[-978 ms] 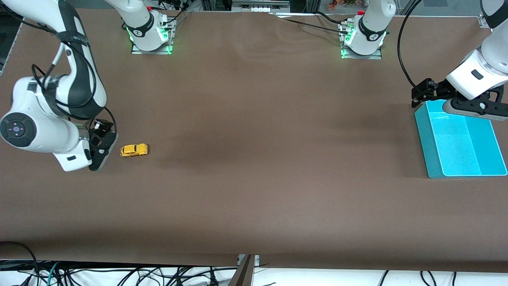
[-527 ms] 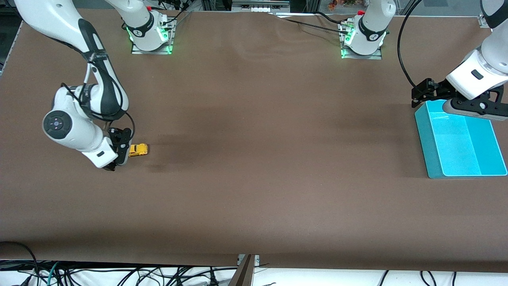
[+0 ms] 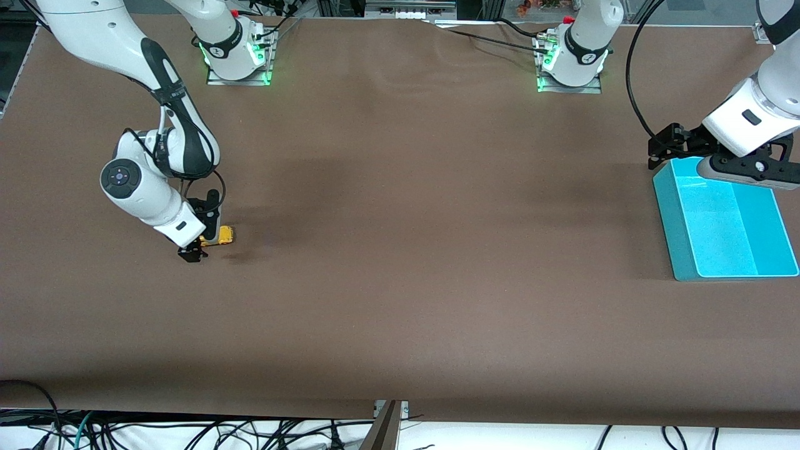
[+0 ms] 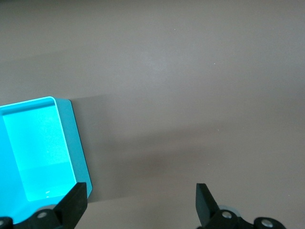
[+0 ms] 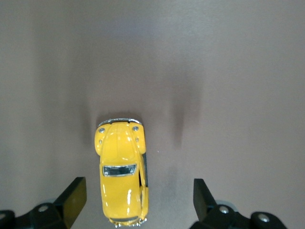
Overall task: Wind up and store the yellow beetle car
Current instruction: 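Close the right gripper on the yellow car's body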
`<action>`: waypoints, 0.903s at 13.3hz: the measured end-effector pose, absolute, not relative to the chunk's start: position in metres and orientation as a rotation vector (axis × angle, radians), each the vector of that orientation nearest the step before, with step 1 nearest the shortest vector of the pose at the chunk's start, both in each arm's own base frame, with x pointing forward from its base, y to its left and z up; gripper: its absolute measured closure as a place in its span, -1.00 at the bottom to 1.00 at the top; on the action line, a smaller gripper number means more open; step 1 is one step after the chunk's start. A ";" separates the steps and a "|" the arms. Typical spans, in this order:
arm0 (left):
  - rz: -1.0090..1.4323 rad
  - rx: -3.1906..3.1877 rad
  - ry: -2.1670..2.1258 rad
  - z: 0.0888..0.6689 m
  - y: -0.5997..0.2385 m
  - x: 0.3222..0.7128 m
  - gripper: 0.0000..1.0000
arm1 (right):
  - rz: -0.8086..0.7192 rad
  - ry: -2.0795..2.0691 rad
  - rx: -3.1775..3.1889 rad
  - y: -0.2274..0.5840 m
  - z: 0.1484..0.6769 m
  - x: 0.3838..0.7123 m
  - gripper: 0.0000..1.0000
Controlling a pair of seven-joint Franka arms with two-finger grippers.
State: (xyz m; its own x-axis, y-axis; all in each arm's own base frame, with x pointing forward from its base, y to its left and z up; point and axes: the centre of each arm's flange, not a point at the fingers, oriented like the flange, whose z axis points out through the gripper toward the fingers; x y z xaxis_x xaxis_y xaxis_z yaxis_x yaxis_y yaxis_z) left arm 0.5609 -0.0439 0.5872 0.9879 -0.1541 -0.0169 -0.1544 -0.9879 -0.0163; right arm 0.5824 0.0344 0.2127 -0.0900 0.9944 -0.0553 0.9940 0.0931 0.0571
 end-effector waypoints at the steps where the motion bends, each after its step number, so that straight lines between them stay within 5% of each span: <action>1: 0.024 -3.115 0.242 0.587 -0.044 0.561 -1.00 | 0.018 2.266 2.052 0.034 0.209 0.579 -0.99; 8: 0.024 -3.115 0.242 0.587 -0.044 0.561 -1.00 | 0.024 2.301 1.997 0.009 0.205 0.575 -0.81; 12: 0.024 -3.115 0.242 0.587 -0.044 0.561 -1.00 | 0.020 2.306 1.994 0.008 0.204 0.574 -0.53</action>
